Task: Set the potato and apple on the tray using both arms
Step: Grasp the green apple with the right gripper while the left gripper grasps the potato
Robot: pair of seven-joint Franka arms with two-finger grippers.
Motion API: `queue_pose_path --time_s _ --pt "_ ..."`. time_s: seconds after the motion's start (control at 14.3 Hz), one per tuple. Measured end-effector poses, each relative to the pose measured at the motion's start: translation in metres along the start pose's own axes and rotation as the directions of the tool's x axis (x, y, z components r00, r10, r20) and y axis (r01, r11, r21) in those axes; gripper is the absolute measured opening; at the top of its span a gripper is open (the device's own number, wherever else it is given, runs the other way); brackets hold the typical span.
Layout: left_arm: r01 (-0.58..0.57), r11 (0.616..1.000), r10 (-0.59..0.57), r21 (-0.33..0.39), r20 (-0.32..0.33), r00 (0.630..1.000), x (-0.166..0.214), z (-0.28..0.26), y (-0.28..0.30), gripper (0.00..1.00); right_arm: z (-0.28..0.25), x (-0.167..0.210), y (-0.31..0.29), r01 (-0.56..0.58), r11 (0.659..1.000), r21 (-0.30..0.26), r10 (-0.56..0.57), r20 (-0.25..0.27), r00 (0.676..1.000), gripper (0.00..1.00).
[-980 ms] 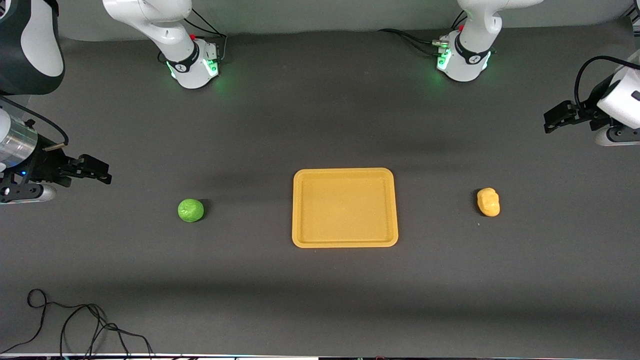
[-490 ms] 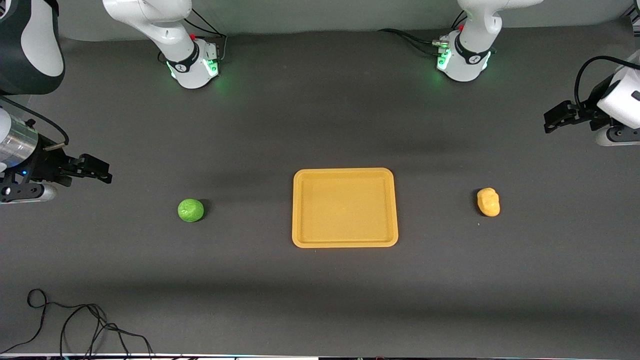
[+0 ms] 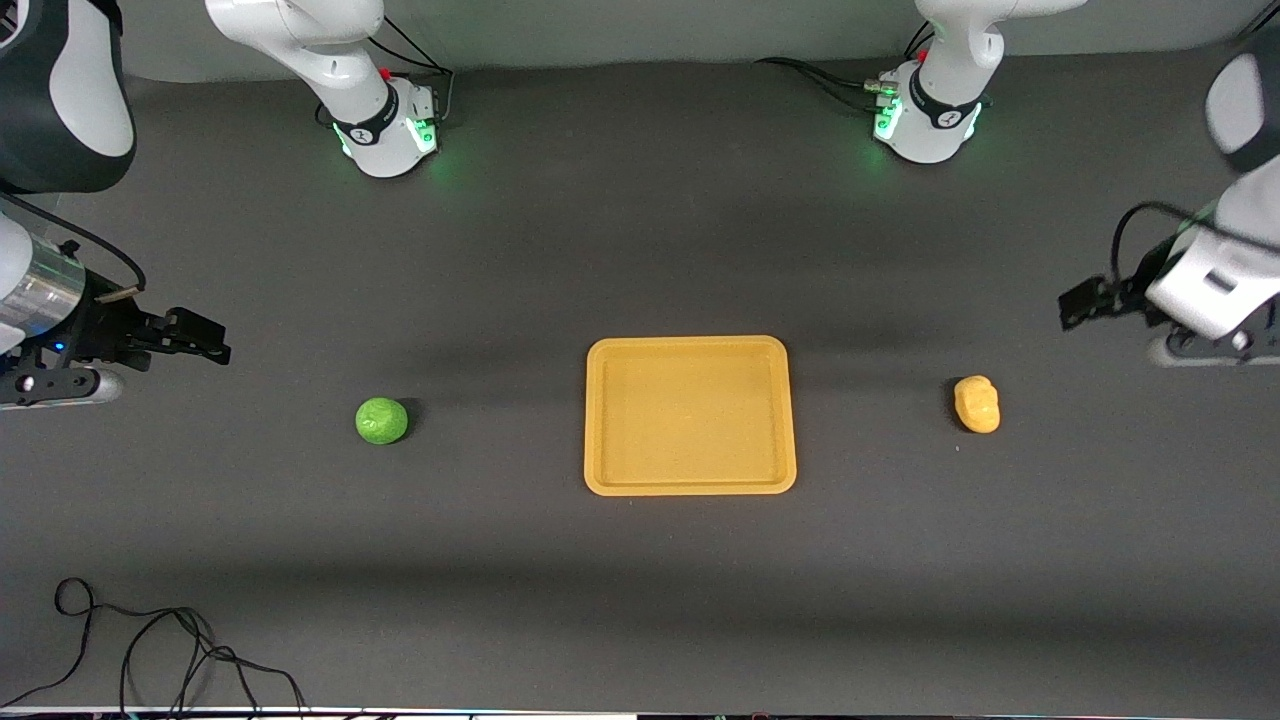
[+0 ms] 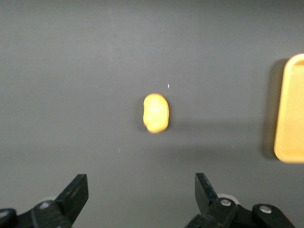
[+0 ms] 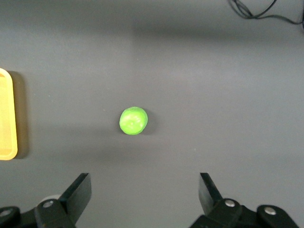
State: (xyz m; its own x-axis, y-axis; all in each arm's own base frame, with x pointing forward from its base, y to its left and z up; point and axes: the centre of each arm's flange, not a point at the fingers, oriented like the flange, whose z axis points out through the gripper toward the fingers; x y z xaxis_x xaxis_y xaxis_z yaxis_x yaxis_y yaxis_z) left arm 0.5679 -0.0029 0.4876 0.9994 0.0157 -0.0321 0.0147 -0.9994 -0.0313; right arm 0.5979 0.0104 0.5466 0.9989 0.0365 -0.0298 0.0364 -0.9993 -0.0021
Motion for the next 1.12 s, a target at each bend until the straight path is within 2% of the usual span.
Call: queue_pose_path --time_s 0.14,0.28,0.56,0.91,1.12 --pt "-0.002 1.0 0.002 -0.005 0.004 1.0 0.014 0.056 0.001 1.0 0.027 0.011 -0.001 -0.011 0.999 0.032 0.011 0.002 1.0 1.0" --pt "-0.005 1.0 0.005 -0.009 0.018 1.0 0.012 0.108 0.002 1.0 0.065 0.023 -0.004 -0.025 0.997 0.071 0.022 0.034 0.999 1.0" --pt "-0.008 1.0 0.008 -0.019 0.012 1.0 0.003 0.191 0.005 1.0 0.132 0.035 -0.029 -0.004 0.997 0.08 -0.001 0.066 0.998 1.0" --pt "-0.01 1.0 0.011 -0.028 0.032 0.999 0.005 0.247 0.008 1.0 0.181 0.027 -0.068 0.035 0.997 0.074 -0.041 0.08 0.996 1.0" --pt "-0.013 0.999 0.013 -0.032 0.028 1.0 0.006 0.266 0.011 1.0 0.224 0.034 -0.086 0.003 0.998 0.067 -0.008 0.074 0.997 1.0"
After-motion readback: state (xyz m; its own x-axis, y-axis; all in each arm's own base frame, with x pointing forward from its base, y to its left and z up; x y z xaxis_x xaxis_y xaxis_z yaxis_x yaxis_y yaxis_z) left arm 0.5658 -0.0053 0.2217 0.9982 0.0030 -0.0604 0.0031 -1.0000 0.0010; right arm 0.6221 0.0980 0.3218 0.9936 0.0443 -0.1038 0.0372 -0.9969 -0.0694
